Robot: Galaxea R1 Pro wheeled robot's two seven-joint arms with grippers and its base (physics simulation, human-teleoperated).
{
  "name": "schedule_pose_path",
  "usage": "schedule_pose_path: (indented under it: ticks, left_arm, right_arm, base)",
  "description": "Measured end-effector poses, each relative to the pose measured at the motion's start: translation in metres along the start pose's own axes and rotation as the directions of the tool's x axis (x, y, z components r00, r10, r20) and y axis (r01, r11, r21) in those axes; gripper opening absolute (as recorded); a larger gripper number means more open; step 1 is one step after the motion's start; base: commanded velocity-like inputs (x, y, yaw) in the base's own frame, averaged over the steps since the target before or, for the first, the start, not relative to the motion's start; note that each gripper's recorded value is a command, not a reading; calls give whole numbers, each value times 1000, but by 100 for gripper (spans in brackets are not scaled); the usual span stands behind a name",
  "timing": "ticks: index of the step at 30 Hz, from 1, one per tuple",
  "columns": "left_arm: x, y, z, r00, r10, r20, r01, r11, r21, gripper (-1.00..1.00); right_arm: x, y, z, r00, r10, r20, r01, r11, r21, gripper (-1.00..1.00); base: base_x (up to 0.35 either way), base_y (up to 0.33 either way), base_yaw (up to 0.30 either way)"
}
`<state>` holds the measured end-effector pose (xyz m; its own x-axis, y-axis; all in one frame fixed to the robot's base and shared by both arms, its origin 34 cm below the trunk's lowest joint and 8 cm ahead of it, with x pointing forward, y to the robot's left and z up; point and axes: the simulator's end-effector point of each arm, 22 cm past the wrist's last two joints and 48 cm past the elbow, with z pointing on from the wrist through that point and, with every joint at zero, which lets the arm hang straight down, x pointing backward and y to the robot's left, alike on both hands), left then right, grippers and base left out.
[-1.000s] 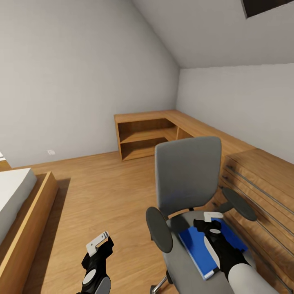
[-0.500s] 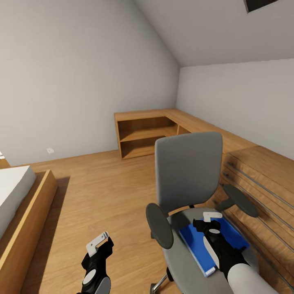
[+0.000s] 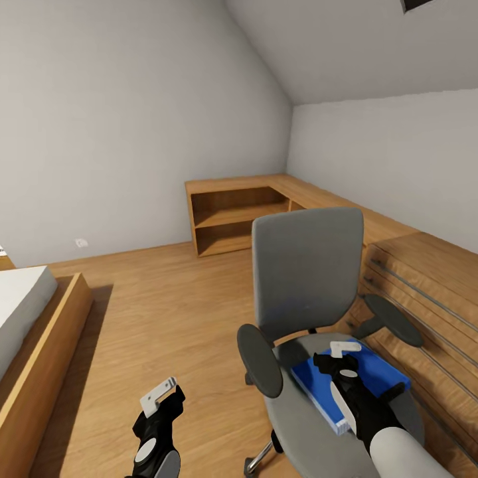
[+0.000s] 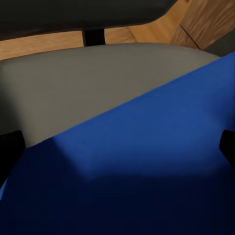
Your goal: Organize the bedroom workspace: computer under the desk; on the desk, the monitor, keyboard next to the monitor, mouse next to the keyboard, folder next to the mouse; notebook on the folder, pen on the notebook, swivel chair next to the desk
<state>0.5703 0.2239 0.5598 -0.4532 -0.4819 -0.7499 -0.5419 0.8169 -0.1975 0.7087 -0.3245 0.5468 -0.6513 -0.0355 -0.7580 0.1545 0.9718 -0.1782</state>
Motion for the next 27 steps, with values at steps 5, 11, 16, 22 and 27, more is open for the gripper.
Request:
schedule_pose_path:
  ticks: [5, 11, 16, 22, 27]
  left_arm:
    - [0, 0, 0, 1000, 1, 0, -1, 1000, 1, 100]
    - [3, 2, 1, 1000, 5, -5, -5, 1000, -1, 100]
    - [5, 3, 2, 1000, 8, -8, -8, 1000, -3, 100]
    - [4, 4, 2, 1000, 9, -6, -9, 1000, -5, 100]
    - [4, 4, 2, 1000, 9, -6, -9, 1000, -5, 100]
  right_arm:
    - [0, 0, 0, 1000, -1, 0, 1, 1000, 0, 100]
    - [0, 0, 0, 1000, -1, 1, 1, 1000, 0, 100]
    - [-2, 0, 0, 1000, 0, 4, 0, 1000, -1, 100]
    - [-4, 0, 0, 1000, 0, 8, 0, 1000, -1, 100]
    - [-5, 0, 0, 1000, 1, 11, -1, 1000, -1, 100]
  base:
    - [0, 0, 0]
    - [-12, -8, 0]
    - [-187, -150, 0]
    - [-76, -71, 0]
    - [-157, -150, 0]
